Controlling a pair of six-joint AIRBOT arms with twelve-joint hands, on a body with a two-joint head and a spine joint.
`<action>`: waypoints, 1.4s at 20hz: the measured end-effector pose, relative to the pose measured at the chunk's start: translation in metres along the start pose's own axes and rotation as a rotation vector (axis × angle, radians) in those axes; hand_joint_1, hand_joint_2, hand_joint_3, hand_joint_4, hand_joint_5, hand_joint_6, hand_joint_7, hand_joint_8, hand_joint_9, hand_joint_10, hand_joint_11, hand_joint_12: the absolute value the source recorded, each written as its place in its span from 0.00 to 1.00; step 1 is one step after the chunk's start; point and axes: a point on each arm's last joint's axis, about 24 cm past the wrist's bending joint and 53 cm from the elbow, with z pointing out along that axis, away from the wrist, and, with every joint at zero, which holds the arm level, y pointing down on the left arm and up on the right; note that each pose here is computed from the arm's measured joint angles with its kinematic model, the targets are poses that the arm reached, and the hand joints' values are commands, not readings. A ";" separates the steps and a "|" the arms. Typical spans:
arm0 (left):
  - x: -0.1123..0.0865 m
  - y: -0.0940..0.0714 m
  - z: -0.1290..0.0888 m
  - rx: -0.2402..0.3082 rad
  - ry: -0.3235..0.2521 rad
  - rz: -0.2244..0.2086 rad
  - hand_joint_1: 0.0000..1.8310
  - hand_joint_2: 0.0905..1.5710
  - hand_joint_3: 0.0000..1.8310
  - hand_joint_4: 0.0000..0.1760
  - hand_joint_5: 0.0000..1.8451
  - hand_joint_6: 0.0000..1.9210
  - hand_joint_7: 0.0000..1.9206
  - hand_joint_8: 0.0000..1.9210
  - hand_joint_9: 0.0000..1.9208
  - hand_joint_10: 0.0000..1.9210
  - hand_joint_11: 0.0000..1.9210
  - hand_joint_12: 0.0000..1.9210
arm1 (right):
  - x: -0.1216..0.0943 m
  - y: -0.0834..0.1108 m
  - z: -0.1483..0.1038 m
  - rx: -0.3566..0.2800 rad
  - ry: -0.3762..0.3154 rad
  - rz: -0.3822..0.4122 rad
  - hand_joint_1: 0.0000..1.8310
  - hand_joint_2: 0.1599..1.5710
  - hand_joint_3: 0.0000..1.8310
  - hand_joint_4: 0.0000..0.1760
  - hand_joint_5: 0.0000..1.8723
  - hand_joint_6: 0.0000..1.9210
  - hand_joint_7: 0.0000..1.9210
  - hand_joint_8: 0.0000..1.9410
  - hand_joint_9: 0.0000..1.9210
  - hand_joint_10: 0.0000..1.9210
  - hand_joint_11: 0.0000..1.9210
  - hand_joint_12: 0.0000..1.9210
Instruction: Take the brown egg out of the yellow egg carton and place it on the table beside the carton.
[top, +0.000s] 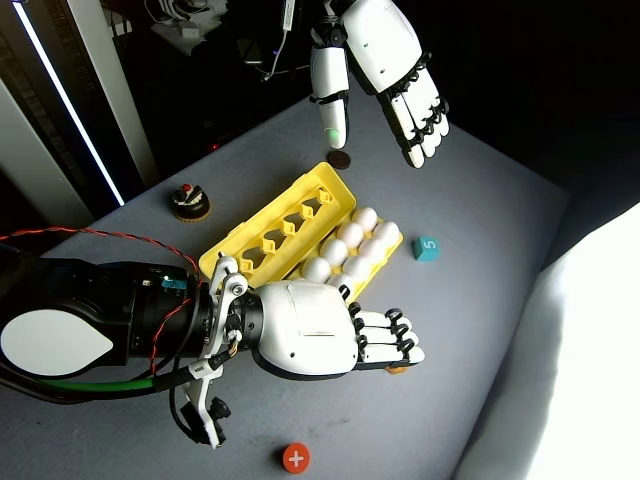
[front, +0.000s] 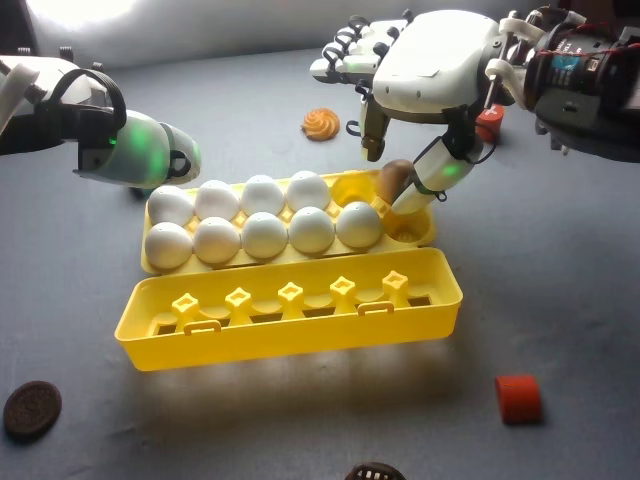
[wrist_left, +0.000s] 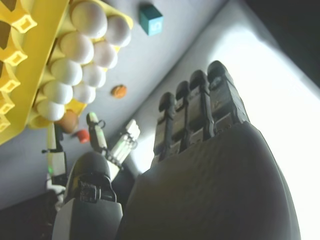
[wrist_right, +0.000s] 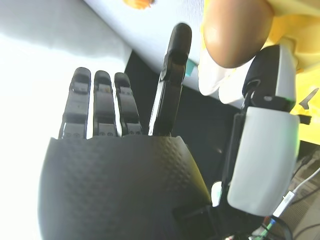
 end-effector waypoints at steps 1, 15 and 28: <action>0.000 0.000 0.000 0.000 0.000 0.000 0.00 0.77 0.00 0.00 0.06 0.00 0.04 0.00 0.03 0.00 0.01 0.02 | 0.001 0.000 0.001 -0.001 -0.002 0.004 0.44 0.44 0.00 1.00 0.58 0.03 0.00 0.00 0.00 0.00 0.00 0.00; 0.000 0.000 0.000 0.000 0.000 0.000 0.00 0.77 0.00 0.00 0.08 0.00 0.07 0.00 0.06 0.00 0.00 0.08 | 0.000 -0.002 0.001 -0.006 -0.014 0.009 0.60 0.58 0.00 1.00 0.72 0.17 0.03 0.00 0.00 0.00 0.00 0.00; 0.000 0.000 0.000 0.000 -0.001 0.000 0.00 0.77 0.00 0.00 0.07 0.00 0.06 0.00 0.05 0.00 0.00 0.09 | -0.013 -0.001 0.004 0.000 -0.031 0.005 0.59 0.61 0.00 1.00 0.64 0.34 0.05 0.00 0.00 0.00 0.00 0.00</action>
